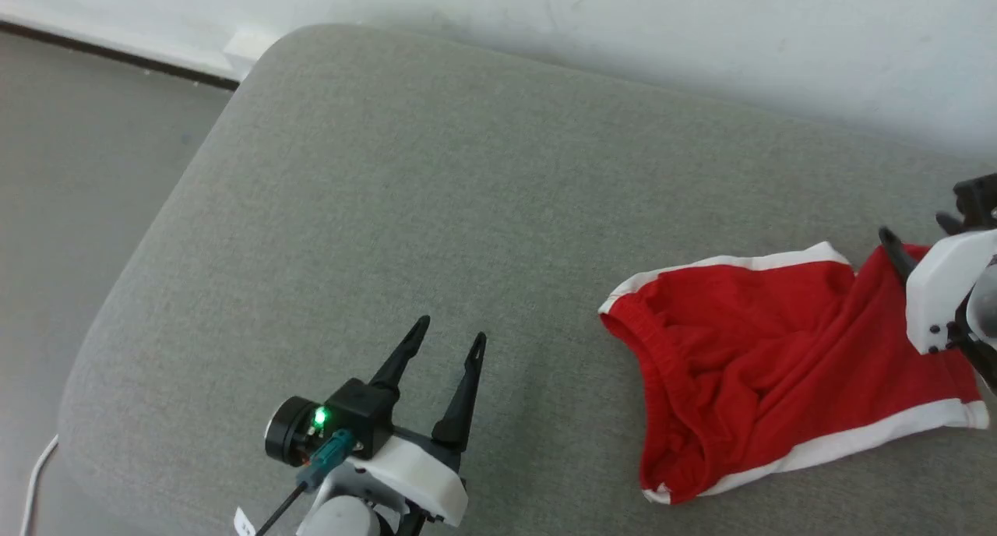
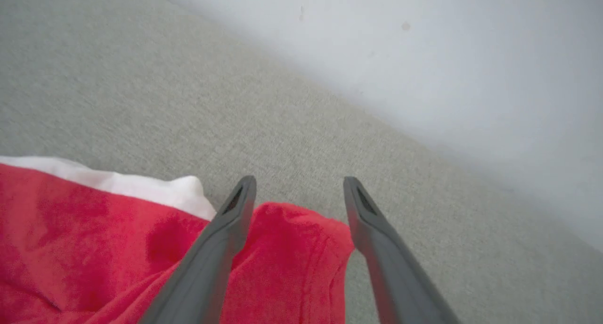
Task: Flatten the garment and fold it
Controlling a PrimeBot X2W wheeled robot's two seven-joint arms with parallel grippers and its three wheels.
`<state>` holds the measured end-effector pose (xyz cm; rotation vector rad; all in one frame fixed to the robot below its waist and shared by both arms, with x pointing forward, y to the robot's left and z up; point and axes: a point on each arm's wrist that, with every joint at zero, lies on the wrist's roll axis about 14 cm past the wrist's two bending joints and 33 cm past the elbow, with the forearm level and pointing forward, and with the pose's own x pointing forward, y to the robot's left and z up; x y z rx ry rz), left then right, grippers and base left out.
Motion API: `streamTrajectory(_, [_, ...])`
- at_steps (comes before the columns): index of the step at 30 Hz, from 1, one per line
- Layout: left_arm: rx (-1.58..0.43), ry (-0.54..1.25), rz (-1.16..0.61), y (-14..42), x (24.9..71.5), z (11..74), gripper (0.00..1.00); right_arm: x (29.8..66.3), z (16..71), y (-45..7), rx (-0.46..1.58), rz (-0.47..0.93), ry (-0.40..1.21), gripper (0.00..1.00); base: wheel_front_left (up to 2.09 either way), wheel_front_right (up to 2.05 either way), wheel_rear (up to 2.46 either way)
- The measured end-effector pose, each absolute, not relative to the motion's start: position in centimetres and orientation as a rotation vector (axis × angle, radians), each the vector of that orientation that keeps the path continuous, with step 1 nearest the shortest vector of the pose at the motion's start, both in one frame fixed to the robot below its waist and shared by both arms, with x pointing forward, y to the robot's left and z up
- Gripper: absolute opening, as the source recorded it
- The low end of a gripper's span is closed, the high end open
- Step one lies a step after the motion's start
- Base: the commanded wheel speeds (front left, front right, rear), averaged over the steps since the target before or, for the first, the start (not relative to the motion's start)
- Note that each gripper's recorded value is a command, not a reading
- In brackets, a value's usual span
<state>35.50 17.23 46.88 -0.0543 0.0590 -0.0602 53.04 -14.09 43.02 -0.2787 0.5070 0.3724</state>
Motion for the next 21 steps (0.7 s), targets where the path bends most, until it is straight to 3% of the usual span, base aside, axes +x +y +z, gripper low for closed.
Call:
streamTrajectory(5, [-0.078,0.010,-0.098,16.1,35.2,48.3,1.00,53.0,50.0,-13.5,-0.206,0.377,0.195,1.00,0.00,0.00,0.00])
streamTrajectory(10, [-0.096,-0.026,-0.157,14.3,35.1,49.6,1.00,49.5,54.0,-15.9,-0.119,0.303,-0.045,1.00,0.00,0.00,0.00])
streamTrajectory(15, [-0.134,0.017,-0.269,11.2,34.6,50.0,1.00,43.7,53.7,-17.5,-0.074,0.242,-0.105,1.00,0.00,0.00,0.00])
streamTrajectory(21, [-0.094,0.229,-0.489,6.0,32.5,47.7,1.00,38.6,53.8,-20.0,-0.020,0.116,-0.106,1.00,0.00,0.00,0.00])
